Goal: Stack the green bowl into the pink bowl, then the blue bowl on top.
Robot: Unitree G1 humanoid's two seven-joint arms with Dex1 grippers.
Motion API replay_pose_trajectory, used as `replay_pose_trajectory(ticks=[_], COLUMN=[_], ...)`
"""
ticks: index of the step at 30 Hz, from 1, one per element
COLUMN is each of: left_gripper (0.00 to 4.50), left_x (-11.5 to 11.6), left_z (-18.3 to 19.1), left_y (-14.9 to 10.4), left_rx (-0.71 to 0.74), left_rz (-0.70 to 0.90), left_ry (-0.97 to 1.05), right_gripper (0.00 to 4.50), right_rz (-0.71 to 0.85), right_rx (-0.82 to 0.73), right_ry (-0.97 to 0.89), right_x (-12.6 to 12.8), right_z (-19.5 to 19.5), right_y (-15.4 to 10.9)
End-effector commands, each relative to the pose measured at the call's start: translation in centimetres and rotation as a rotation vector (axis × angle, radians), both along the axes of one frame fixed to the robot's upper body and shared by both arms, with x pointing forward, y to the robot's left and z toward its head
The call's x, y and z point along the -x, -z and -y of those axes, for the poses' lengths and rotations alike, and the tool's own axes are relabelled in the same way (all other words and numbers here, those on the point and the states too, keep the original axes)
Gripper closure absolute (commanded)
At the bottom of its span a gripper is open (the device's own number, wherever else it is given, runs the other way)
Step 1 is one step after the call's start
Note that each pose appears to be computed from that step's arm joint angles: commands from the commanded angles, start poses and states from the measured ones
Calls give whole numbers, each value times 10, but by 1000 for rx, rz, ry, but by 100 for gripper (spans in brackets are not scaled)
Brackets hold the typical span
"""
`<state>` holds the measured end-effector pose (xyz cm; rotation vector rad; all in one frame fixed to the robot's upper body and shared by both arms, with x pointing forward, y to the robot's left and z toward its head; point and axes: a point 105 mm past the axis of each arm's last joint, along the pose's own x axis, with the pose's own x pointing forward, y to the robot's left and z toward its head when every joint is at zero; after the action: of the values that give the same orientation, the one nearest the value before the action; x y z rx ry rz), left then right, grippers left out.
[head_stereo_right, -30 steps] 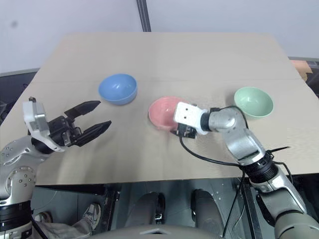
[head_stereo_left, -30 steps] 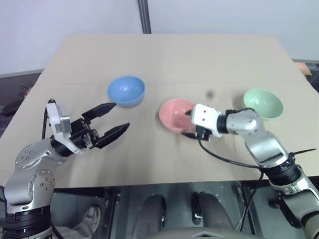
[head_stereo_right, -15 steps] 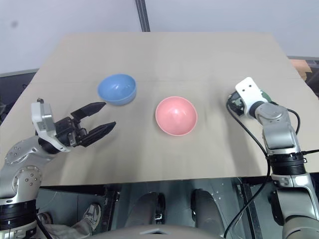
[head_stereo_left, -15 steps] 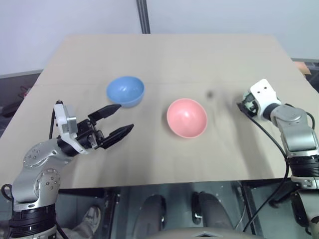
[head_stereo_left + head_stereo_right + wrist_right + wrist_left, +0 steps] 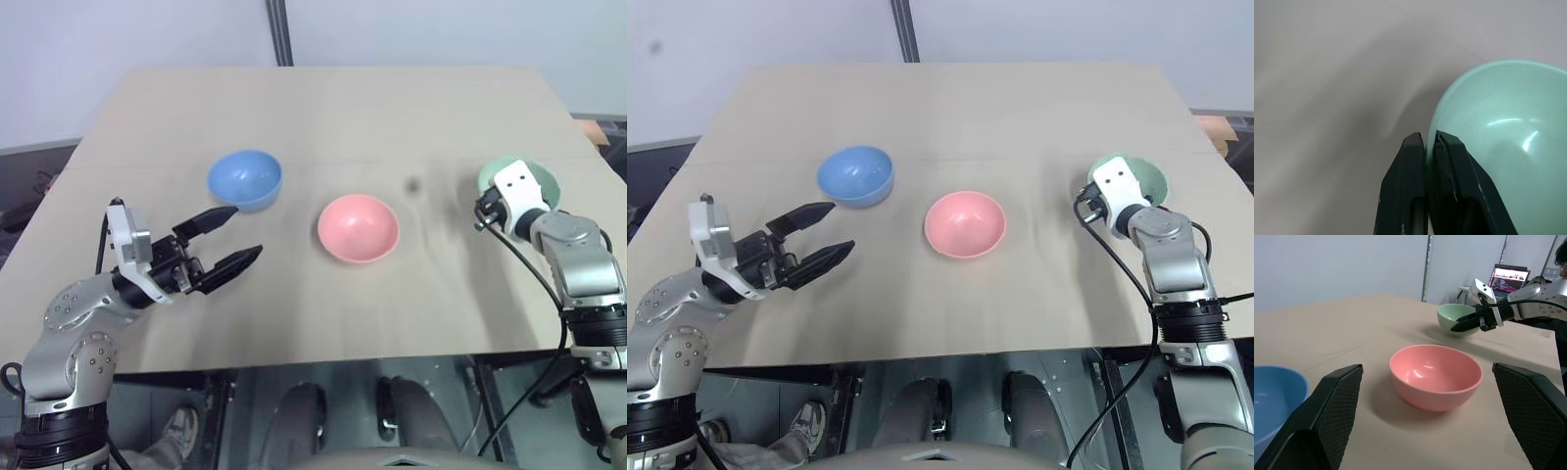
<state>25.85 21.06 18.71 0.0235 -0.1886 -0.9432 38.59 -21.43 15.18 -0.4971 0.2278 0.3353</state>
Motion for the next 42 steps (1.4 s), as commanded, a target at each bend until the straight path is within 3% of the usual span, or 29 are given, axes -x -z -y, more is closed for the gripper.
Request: replay_pose_trajectory(ticks=[1, 4, 6, 10, 14, 15, 18, 23, 25, 29, 32, 36, 39, 42], left_gripper=[0, 0, 0, 0, 0, 0, 0, 0, 0, 0, 0, 0, 85, 230], left_x=[-2, -15, -23, -34, -42, -45, -55, -64, -71, -89, -105, -123, -129, -134], left_z=[-2, -12, -18, -26, -26, -25, -26, -27, -29, -20, -11, 0, 6, 11], left_y=[-6, -8, -9, -22, -27, -27, -22, -14, -12, 2, 0, 9, 15, 17], left_rx=[-11, -11, -12, 5, -4, -15, -119, -266, -331, -635, -836, -984, -1036, -1061], left_rz=[33, 66, 72, 109, 132, 135, 141, 137, 119, 50, 90, 55, 73, 78], left_ry=[-47, -173, -244, -325, -361, -374, -460, -520, -563, -524, -472, -402, -346, -309], right_gripper=[444, 444, 444, 444, 444, 390, 305, 77, 77, 77, 77, 77, 69, 69], right_rz=[197, 252, 236, 91, 20, 30, 66, 154, 173, 201, 168, 163, 172, 188], right_rx=[-27, -136, -183, -101, -66, -46, -1, 2, -39, -245, -260, -266, -279, -295], right_ry=[-236, -652, -796, -1052, -1029, -998, -962, -901, -890, -870, -789, -682, -657, -638], right_x=[12, 61, 86, 123, 109, 100, 86, 83, 88, 104, 105, 101, 102, 105], right_z=[-47, -125, -151, -193, -200, -200, -197, -188, -183, -169, -150, -131, -128, -125], right_y=[-51, -72, -75, -44, -21, -19, -18, -33, -42, -72, -66, -61, -63, -66])
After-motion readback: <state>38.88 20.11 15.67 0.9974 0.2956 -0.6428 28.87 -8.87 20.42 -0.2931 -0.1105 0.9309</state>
